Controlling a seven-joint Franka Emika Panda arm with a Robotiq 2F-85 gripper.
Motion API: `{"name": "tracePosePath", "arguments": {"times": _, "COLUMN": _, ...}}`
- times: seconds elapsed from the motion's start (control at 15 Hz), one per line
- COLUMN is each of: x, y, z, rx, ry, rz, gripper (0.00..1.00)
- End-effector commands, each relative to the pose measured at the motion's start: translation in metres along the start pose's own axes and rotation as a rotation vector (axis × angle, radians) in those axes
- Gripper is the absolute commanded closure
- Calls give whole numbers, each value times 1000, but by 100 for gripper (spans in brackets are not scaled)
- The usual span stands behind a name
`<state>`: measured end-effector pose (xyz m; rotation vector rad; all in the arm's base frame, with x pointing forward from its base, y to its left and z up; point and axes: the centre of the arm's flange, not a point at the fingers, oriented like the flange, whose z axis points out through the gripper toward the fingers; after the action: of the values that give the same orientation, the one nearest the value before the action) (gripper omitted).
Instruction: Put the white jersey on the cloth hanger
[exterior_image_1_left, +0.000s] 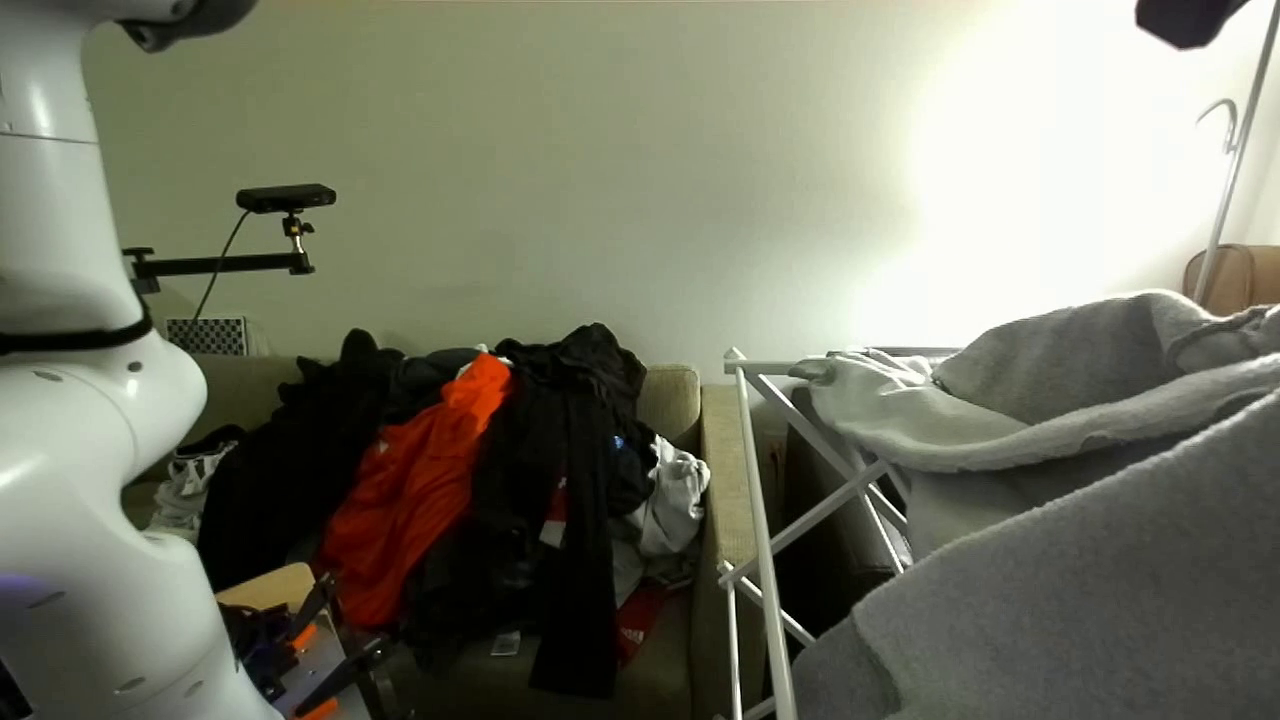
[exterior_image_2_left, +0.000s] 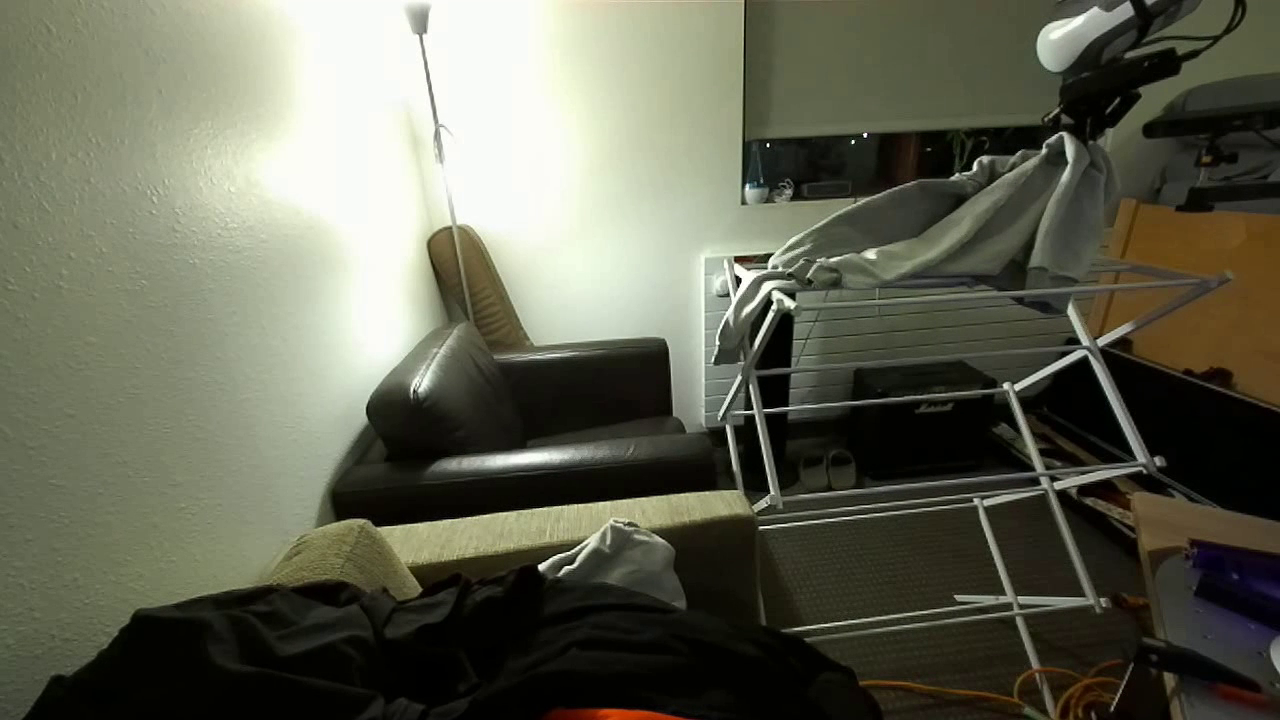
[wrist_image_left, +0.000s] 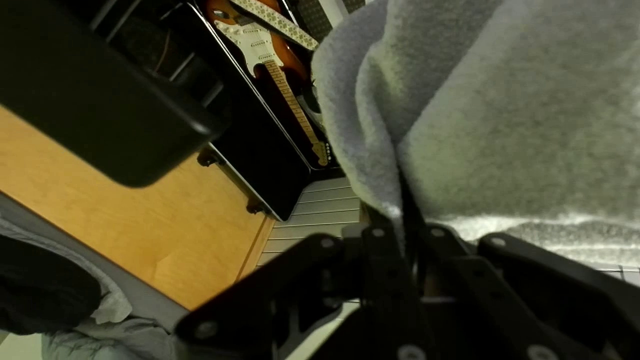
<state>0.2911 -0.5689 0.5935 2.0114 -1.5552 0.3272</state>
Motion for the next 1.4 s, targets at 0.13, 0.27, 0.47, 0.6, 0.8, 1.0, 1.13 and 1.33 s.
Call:
{"name": "tracePosePath", "arguments": {"times": 0.13, "x": 4, "y": 10, "z": -4, "rx": 15, "ry": 31, "rz": -26, "gripper": 98}}
{"name": "tracePosePath", "arguments": {"times": 0.27, "x": 1, "y": 1, "z": 0, "rx": 0, "ry": 3, "rz": -2, "gripper": 91}}
{"name": "tracePosePath", "arguments": {"times": 0.47, "x": 1, "y": 1, "z": 0, "rx": 0, "ry": 3, "rz": -2, "gripper": 91}}
{"name": "tracePosePath", "arguments": {"times": 0.6, "x": 1, "y": 1, "z": 0, "rx": 0, "ry": 3, "rz": -2, "gripper": 91}}
{"name": "tracePosePath", "arguments": {"times": 0.8, "x": 1, "y": 1, "z": 0, "rx": 0, "ry": 3, "rz": -2, "gripper": 91}}
{"name": "tracePosePath", "arguments": {"times": 1.0, "x": -1, "y": -1, "z": -3, "rx": 6, "ry": 18, "rz": -2, "gripper": 60}}
{"name": "tracePosePath", "arguments": {"times": 1.13, "x": -3, "y": -6, "z": -12, "rx": 21, "ry": 25, "rz": -13, "gripper": 47}}
{"name": "tracePosePath", "arguments": {"times": 1.33, "x": -17, "y": -21, "z": -47, "rx": 95, "ry": 47, "rz": -50, "gripper": 28}}
